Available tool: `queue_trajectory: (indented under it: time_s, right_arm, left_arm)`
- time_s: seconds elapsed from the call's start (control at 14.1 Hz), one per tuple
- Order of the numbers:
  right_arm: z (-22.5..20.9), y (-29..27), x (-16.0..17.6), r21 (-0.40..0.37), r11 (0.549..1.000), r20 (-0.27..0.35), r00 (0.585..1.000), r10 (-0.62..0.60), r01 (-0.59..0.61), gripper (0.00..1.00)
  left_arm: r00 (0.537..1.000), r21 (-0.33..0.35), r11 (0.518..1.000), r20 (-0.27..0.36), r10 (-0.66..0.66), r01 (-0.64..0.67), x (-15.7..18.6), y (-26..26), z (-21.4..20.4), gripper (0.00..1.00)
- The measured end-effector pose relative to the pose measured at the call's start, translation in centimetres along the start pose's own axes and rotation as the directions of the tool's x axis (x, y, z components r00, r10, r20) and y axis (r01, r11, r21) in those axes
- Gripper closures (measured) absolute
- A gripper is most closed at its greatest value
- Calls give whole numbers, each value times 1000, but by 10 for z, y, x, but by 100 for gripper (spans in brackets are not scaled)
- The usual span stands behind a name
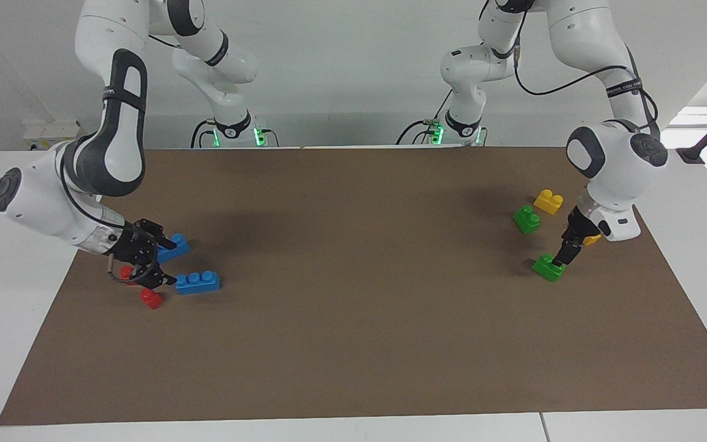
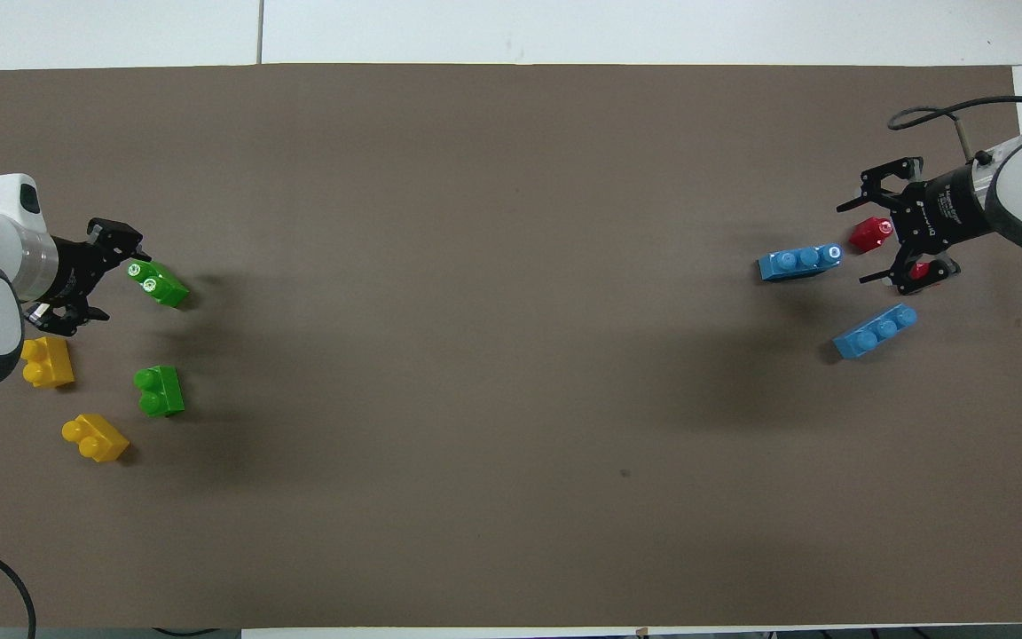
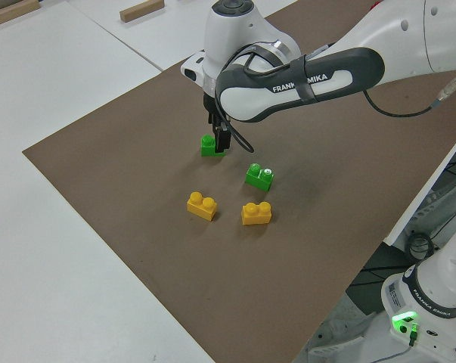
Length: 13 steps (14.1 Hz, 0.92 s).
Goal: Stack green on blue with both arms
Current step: 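Reach the left gripper to the green brick while the right gripper reaches the blue brick, then close the left gripper on the green brick while the right gripper grasps the blue brick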
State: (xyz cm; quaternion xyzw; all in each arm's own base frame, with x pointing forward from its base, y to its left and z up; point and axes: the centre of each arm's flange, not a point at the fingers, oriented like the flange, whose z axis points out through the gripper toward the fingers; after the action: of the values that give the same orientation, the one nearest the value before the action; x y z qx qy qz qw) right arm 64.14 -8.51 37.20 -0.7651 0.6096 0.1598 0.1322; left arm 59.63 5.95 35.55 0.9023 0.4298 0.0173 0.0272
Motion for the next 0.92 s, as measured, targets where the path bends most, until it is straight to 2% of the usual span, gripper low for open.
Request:
queue_trajectory:
  time_s: [0.43,0.92]
  right_arm:
    - [27,-2,15,12,1000,-15,1000,11,-11,2]
    - [56,14,33,24,1000,-15,1000,8,-7,0]
  left_arm:
    - [999,-10,999,-10,-34,34,8,6,29,0]
    - [999,17,999,17,-36,36,7,5,54,0]
